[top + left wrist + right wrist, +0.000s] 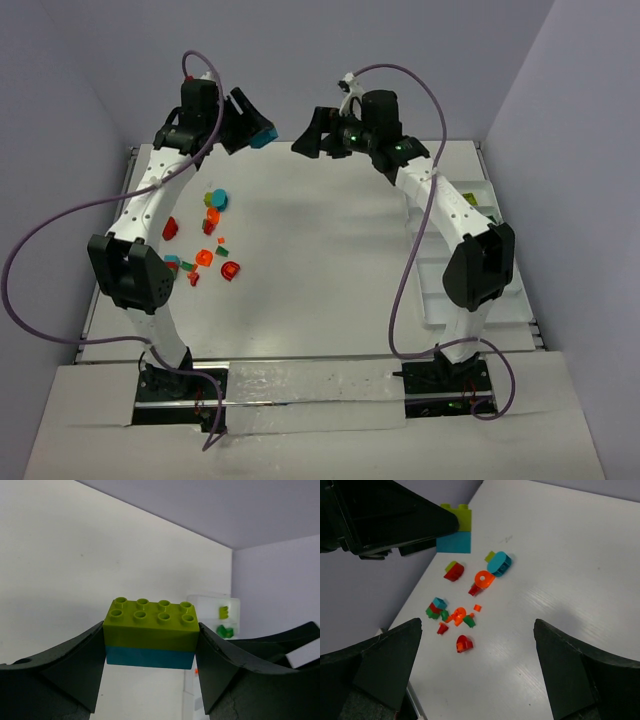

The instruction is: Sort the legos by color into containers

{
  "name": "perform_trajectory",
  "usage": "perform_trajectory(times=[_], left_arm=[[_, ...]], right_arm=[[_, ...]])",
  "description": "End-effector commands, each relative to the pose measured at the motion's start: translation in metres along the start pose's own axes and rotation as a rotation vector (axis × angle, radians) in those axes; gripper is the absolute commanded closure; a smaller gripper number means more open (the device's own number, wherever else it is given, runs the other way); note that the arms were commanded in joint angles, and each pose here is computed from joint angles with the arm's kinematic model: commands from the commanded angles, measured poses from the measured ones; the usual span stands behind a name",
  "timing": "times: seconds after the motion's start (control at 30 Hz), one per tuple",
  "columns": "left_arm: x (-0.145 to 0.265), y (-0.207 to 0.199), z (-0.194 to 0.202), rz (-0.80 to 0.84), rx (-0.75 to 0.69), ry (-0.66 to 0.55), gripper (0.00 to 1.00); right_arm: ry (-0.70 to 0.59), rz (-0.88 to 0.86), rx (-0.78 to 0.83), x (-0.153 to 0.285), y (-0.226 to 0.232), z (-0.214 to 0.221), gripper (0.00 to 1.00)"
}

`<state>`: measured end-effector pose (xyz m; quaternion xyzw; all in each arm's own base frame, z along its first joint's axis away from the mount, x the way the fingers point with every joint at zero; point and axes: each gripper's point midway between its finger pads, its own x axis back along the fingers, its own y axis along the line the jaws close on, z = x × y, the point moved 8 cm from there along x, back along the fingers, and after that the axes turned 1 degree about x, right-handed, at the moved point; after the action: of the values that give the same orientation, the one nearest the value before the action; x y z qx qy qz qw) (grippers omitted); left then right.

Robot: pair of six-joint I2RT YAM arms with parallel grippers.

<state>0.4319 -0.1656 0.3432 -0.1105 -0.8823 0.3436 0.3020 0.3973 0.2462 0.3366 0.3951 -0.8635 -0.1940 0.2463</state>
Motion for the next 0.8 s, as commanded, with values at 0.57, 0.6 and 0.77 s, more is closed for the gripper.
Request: perform_trajectory(times=[0.57, 0.6, 0.77], left_arm=[[0.015, -0.039, -0.005, 0.250, 0.310, 0.051, 1.00], [0.016, -0.039, -0.006, 0.255, 0.322, 0.054, 1.00], [0.015, -0.038, -0.005, 0.281, 0.364, 0.079, 1.00]], right_arm=[[-0.171, 0.001, 0.009, -0.051, 0.036, -0.031, 0.18], [-0.173, 0.014, 0.023, -0.053, 0.036, -0.031, 0.20], [-0.179, 0.020, 0.051, -0.061, 0.035, -0.031, 0.25]])
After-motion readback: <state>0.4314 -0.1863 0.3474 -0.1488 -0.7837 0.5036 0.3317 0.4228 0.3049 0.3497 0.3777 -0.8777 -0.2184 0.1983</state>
